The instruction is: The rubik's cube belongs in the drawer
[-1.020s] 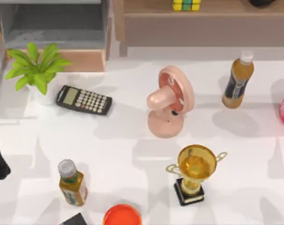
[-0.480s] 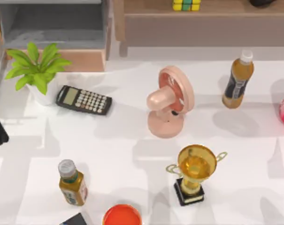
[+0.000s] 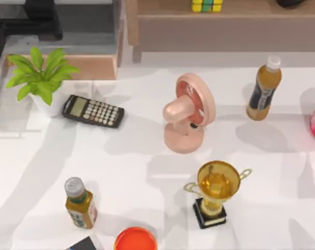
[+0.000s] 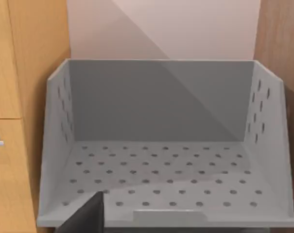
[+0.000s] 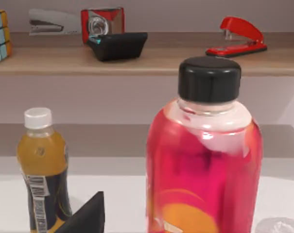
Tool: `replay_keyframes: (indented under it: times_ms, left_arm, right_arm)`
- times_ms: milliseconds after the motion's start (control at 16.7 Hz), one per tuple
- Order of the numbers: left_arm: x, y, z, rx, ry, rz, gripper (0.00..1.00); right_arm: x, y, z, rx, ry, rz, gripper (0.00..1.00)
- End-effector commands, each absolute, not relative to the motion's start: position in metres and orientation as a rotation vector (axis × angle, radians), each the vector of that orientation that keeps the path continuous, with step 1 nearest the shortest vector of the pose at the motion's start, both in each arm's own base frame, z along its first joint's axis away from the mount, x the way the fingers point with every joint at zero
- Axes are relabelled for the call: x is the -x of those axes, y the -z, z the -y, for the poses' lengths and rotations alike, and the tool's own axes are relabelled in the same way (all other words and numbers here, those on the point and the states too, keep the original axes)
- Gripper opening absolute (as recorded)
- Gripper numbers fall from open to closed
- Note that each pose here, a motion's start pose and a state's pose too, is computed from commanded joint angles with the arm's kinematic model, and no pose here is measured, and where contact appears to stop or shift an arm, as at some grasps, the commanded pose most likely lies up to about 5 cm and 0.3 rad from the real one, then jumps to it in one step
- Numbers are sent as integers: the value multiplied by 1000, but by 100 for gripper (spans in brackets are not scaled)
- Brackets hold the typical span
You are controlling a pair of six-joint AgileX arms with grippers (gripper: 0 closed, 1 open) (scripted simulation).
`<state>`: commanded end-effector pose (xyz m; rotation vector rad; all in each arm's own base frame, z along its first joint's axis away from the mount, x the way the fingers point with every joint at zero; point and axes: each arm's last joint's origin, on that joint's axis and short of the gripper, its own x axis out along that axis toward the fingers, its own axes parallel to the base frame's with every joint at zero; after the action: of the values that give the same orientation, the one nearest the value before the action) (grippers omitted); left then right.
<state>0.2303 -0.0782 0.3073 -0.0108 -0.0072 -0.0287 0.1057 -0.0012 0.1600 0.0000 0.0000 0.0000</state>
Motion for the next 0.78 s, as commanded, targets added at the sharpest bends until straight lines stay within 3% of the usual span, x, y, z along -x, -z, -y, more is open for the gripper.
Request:
replay_keyframes:
  times_ms: [300, 540, 780]
  left_arm:
    - [-318, -302, 173, 11, 31, 5, 100]
    - [-364, -257, 258, 10, 29, 4, 100]
    - [-381, -199, 327, 6, 25, 3, 100]
  right_arm:
    - [-106, -160, 1, 0, 0, 0, 100]
    - [-106, -160, 1, 0, 0, 0, 100]
    - [-106, -160, 1, 0, 0, 0, 100]
